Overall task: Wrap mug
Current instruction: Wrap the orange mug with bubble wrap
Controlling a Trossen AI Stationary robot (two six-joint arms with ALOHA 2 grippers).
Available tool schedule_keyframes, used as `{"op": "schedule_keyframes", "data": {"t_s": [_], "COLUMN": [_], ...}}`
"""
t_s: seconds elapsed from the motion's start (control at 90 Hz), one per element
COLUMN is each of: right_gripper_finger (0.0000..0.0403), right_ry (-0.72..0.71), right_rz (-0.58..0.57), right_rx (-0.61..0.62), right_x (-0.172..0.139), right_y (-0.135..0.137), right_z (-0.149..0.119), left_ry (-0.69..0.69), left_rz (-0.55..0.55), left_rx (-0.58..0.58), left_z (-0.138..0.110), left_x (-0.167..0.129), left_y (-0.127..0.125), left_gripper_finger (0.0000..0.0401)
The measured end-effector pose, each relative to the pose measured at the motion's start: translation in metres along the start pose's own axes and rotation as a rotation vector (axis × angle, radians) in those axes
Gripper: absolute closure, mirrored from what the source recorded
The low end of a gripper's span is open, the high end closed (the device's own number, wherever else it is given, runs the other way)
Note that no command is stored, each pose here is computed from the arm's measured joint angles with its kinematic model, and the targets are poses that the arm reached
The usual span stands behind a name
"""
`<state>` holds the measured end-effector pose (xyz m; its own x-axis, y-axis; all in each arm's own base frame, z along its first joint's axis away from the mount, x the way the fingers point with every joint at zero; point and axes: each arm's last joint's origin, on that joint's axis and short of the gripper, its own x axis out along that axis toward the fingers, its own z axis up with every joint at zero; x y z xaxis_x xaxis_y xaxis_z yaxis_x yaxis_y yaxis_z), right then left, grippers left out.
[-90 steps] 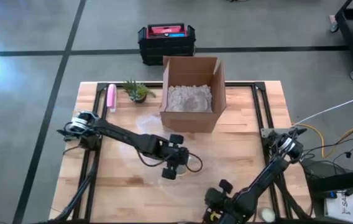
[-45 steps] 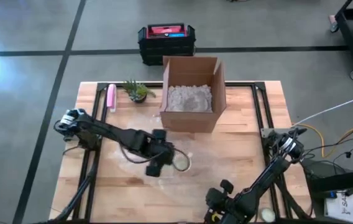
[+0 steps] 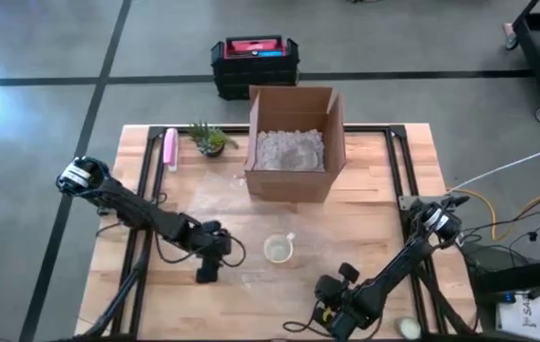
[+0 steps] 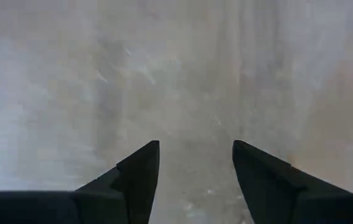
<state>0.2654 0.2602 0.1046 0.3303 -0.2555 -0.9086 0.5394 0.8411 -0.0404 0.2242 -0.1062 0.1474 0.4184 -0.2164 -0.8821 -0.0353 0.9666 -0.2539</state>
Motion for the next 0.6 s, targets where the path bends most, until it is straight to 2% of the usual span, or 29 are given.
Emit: {"op": "schedule_keyframes", "data": {"t_s": [0.133, 0.267, 0.333, 0.389, 0.5, 0.6], "right_gripper_finger": [0.0385, 0.0385, 0.0385, 0.0385, 0.0385, 0.0384], "right_ry": [0.008, 0.042, 0.091, 0.115, 0.154, 0.154], "right_rz": [-0.007, -0.06, -0.099, -0.116, -0.068, -0.025], "right_rx": [-0.081, -0.265, -0.311, -0.32, -0.278, -0.208], "right_x": [0.002, -0.001, -0.011, -0.024, -0.058, -0.079], "right_y": [-0.003, -0.011, -0.016, -0.019, -0.019, -0.022], "right_z": [0.0, 0.002, 0.0, -0.002, -0.007, -0.015], "left_ry": [-0.042, -0.098, -0.106, -0.105, -0.09, -0.066], "left_rz": [-0.08, -0.184, -0.256, -0.314, -0.406, -0.481], "left_rx": [-0.087, -0.097, -0.099, -0.094, -0.065, 0.012], "left_z": [-0.012, -0.01, -0.007, -0.004, 0.005, 0.013], "left_x": [0.016, 0.024, 0.025, 0.023, 0.016, 0.008], "left_y": [-0.001, -0.01, -0.014, -0.019, -0.028, -0.035], "left_gripper_finger": [0.0243, 0.026, 0.0267, 0.0273, 0.0284, 0.0294]}}
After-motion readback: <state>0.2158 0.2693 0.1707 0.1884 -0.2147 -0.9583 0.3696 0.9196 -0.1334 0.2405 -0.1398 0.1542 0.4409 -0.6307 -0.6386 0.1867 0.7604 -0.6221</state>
